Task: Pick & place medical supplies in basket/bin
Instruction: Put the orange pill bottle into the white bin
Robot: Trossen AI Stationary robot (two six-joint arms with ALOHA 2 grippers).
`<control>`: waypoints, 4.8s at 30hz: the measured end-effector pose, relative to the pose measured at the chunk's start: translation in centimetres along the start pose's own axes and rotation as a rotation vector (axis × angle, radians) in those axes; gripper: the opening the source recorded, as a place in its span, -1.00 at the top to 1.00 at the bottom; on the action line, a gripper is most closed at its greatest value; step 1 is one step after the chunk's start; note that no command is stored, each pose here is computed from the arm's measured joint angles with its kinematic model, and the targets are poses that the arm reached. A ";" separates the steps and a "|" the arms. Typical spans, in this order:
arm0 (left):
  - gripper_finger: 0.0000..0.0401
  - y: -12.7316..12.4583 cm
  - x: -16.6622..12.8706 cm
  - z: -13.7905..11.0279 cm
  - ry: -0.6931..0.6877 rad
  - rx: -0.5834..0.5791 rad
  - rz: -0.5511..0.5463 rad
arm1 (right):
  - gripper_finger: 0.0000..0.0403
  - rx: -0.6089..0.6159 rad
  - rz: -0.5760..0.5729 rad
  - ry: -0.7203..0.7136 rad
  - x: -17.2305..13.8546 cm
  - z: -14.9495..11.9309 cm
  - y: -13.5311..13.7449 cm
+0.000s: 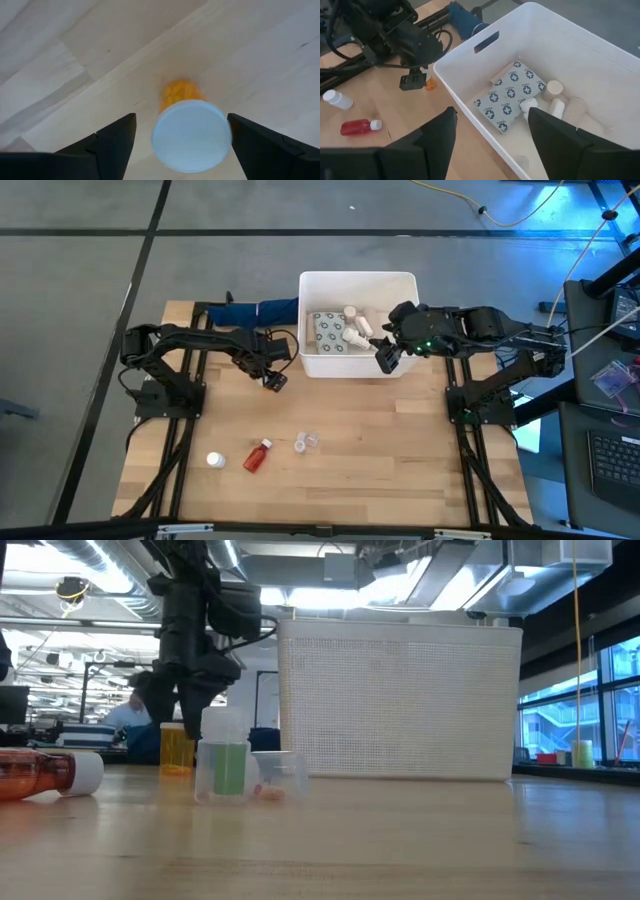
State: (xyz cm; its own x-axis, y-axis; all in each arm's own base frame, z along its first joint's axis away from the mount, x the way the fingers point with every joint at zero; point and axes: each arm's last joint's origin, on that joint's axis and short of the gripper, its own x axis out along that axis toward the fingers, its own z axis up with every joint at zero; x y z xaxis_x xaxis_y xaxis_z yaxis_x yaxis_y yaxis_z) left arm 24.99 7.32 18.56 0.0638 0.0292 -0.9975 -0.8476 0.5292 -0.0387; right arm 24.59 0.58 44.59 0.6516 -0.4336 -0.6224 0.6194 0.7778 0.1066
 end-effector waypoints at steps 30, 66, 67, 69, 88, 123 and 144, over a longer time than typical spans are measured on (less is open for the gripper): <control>-0.02 0.7 -6.9 -1.2 -0.156 0.130 -0.252 | -0.22 -0.047 0.010 0.005 0.0 0.0 0.0; -0.03 -0.6 -25.1 -2.1 -1.072 0.505 -1.166 | -0.22 -0.692 0.187 -0.559 3.3 3.7 8.6; -0.03 -0.6 -25.2 -2.1 -1.074 0.506 -1.168 | -0.22 -0.692 0.187 -0.558 3.4 3.7 8.6; -0.03 -0.6 -25.2 -2.1 -1.078 0.509 -1.172 | -0.22 -0.690 0.193 -0.565 3.4 3.8 8.7; -0.09 -0.6 -25.7 -2.1 -1.129 0.528 -1.201 | 0.25 -0.650 0.261 -0.637 2.7 4.2 9.1; -0.01 -0.5 -26.2 -2.1 -1.183 0.538 -1.217 | -0.08 -0.652 0.217 -0.645 2.8 4.3 9.0; -0.13 -0.6 -26.4 -2.3 -1.174 0.590 -1.251 | 0.18 -0.651 0.235 -0.675 3.9 4.4 9.9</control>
State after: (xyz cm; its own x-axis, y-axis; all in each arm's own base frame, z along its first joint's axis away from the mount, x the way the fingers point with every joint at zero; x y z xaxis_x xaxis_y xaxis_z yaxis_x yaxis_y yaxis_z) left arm 22.60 4.31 44.77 0.9659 -0.1992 0.1657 0.2479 0.8965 -0.3672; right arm 35.21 4.59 46.62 0.9681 -0.2470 -0.0421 0.2093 0.8896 -0.4059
